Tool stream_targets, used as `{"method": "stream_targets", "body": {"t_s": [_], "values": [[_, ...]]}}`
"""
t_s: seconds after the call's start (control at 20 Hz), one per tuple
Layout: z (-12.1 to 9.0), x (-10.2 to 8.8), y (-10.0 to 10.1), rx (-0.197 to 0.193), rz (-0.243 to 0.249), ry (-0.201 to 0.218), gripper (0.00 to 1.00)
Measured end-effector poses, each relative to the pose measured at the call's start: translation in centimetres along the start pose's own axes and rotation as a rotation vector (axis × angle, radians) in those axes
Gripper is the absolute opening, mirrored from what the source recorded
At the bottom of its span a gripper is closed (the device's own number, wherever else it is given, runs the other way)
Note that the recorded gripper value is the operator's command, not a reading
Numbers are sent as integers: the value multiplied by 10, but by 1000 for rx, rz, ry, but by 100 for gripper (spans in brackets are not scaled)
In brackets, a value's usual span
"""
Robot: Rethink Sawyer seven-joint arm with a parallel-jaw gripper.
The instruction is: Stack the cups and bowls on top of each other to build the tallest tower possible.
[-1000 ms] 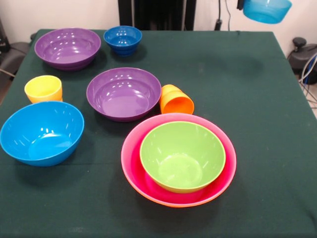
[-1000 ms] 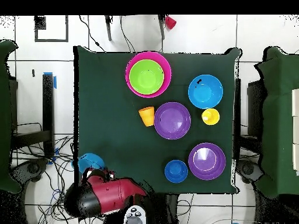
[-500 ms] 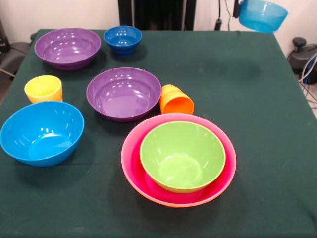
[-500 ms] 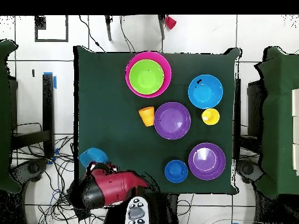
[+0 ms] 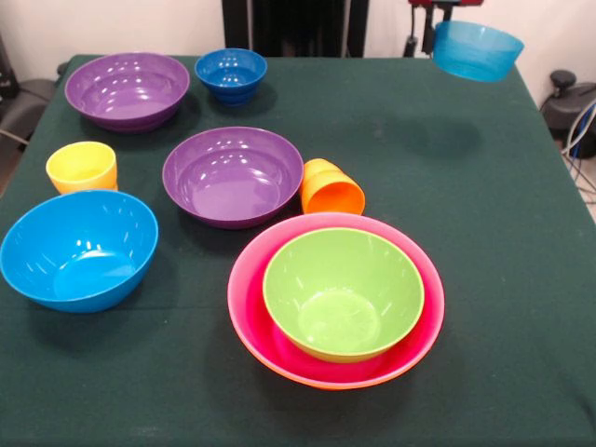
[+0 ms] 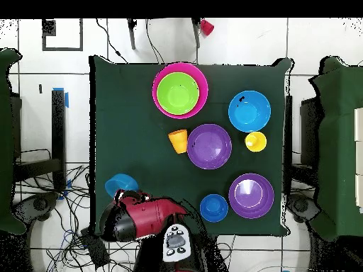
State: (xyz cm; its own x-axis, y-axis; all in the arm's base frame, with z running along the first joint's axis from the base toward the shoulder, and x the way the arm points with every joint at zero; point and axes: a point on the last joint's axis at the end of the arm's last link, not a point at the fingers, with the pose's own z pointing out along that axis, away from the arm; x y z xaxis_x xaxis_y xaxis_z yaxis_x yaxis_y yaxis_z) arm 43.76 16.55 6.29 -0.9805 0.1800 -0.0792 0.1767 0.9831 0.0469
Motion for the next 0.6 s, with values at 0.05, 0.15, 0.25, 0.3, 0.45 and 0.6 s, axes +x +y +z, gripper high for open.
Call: {"method": "stream_targets", "body": {"t_s": [0.05, 0.15, 0.25, 0.3, 0.45, 0.6], "values": [[3, -4, -1, 0, 2, -3, 0], [8, -15, -4, -1, 10, -11, 0], [10, -20, -7, -2, 17, -15, 0], [12, -24, -9, -2, 24, -18, 0], [19, -40, -20, -3, 46, -28, 0], [24, -50, -29, -3, 60, -34, 0]]}}
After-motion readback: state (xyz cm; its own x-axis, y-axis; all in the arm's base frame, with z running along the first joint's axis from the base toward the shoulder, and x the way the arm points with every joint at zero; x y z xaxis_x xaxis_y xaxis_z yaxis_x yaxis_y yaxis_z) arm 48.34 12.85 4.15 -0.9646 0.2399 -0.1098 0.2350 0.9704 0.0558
